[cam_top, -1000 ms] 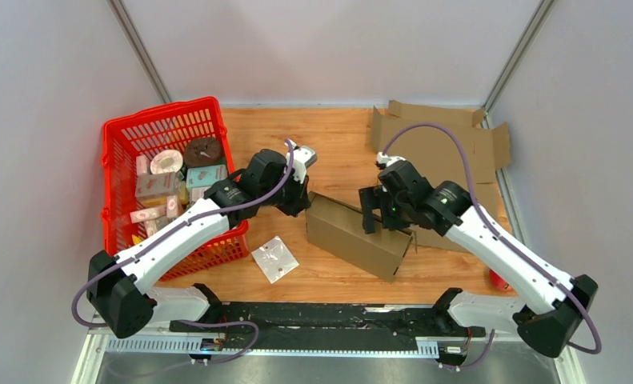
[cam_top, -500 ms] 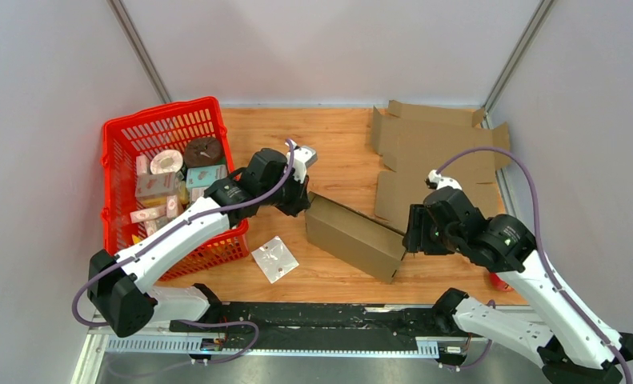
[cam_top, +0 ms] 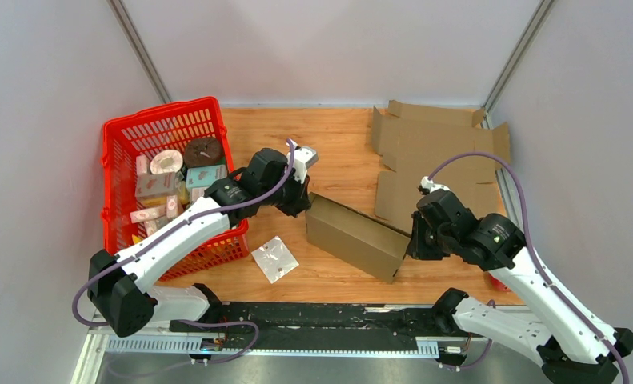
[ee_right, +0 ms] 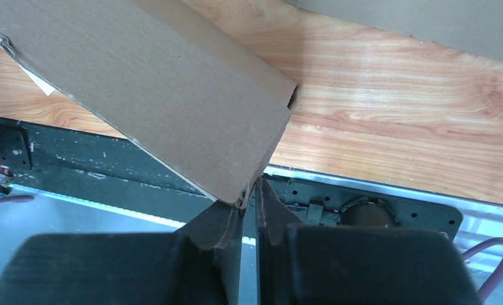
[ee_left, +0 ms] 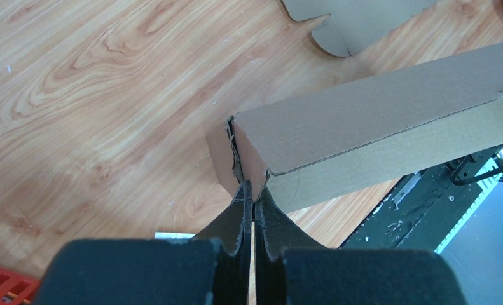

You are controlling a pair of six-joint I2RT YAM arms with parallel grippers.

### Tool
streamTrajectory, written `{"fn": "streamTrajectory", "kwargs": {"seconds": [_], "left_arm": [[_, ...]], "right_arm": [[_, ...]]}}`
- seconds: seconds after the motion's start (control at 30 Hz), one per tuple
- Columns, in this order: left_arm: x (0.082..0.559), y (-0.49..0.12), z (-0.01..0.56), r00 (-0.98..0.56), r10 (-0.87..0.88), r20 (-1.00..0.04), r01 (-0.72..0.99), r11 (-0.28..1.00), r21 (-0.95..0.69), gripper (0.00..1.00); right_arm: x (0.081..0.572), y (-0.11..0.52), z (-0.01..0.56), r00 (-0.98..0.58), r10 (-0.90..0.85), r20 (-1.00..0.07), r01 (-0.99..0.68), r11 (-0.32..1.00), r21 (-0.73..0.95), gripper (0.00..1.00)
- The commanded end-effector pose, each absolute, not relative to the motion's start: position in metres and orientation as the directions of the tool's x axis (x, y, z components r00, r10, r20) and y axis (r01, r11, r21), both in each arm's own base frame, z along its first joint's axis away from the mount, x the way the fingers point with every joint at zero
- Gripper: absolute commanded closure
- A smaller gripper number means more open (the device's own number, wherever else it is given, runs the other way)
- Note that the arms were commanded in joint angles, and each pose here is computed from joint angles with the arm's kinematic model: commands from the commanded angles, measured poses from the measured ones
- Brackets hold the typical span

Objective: Fold the paper box

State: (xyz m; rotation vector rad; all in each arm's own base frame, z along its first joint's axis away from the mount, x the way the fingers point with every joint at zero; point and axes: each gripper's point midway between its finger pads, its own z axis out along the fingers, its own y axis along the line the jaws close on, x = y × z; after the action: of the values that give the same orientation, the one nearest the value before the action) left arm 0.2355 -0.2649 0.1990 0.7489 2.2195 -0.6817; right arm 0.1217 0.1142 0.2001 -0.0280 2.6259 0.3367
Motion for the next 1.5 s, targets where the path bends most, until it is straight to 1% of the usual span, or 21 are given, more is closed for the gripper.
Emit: {"fn": "streamTrajectory", "kwargs": {"seconds": [0.0,0.07,0.3,0.33,0.47,0.6,0.63,0.7,0.9,1.1,1.23,1.47], "left_arm": [[0.221,-0.259,0.188,-0.639,0.358,-0.68,0.669,0.695,-0.263,1.0],[0.222,-0.259,0.189,-0.642,0.355,-0.679,0.667,0.695,-0.267,1.0],[0.22,-0.262,0.185,-0.649,0.355,-0.673,0.669,0.688,-0.282,1.0],[0.219,-0.263,0.184,-0.65,0.357,-0.671,0.669,0.688,-0.282,1.0],[0.218,-0.261,0.184,-0.649,0.356,-0.672,0.669,0.688,-0.281,1.0],[0.218,-0.26,0.181,-0.652,0.361,-0.667,0.667,0.691,-0.278,1.0],[0.217,-0.261,0.18,-0.653,0.363,-0.665,0.668,0.69,-0.279,1.0],[0.217,-0.261,0.179,-0.654,0.363,-0.663,0.668,0.69,-0.281,1.0],[0.217,-0.261,0.178,-0.654,0.366,-0.662,0.668,0.689,-0.279,1.0],[0.217,-0.26,0.179,-0.652,0.364,-0.665,0.667,0.693,-0.275,1.0],[0.217,-0.261,0.18,-0.655,0.36,-0.665,0.666,0.69,-0.282,1.0],[0.22,-0.265,0.18,-0.659,0.312,-0.684,0.647,0.699,-0.304,1.0]], "right_arm": [[0.121,0.125,0.211,-0.881,0.064,-0.469,-0.088,0.952,0.294,0.97],[0.12,0.13,0.219,-0.889,0.077,-0.452,-0.082,0.943,0.322,1.0],[0.123,0.147,0.236,-0.893,0.123,-0.434,-0.067,0.915,0.398,1.0],[0.118,0.156,0.238,-0.909,0.109,-0.402,-0.083,0.898,0.432,1.0],[0.115,0.167,0.239,-0.927,0.106,-0.361,-0.084,0.876,0.475,1.0],[0.118,0.176,0.249,-0.926,0.148,-0.348,-0.075,0.83,0.553,1.0],[0.115,0.179,0.251,-0.933,0.146,-0.328,-0.075,0.814,0.576,1.0],[0.117,0.178,0.249,-0.933,0.166,-0.32,-0.059,0.806,0.59,1.0],[0.116,0.169,0.237,-0.938,0.158,-0.308,-0.043,0.829,0.558,1.0],[0.113,0.154,0.219,-0.946,0.118,-0.303,-0.039,0.884,0.466,1.0],[0.115,0.14,0.207,-0.952,0.07,-0.297,-0.046,0.93,0.365,1.0],[0.13,0.157,0.2,-0.933,0.08,-0.35,-0.072,0.914,0.4,1.0]]}}
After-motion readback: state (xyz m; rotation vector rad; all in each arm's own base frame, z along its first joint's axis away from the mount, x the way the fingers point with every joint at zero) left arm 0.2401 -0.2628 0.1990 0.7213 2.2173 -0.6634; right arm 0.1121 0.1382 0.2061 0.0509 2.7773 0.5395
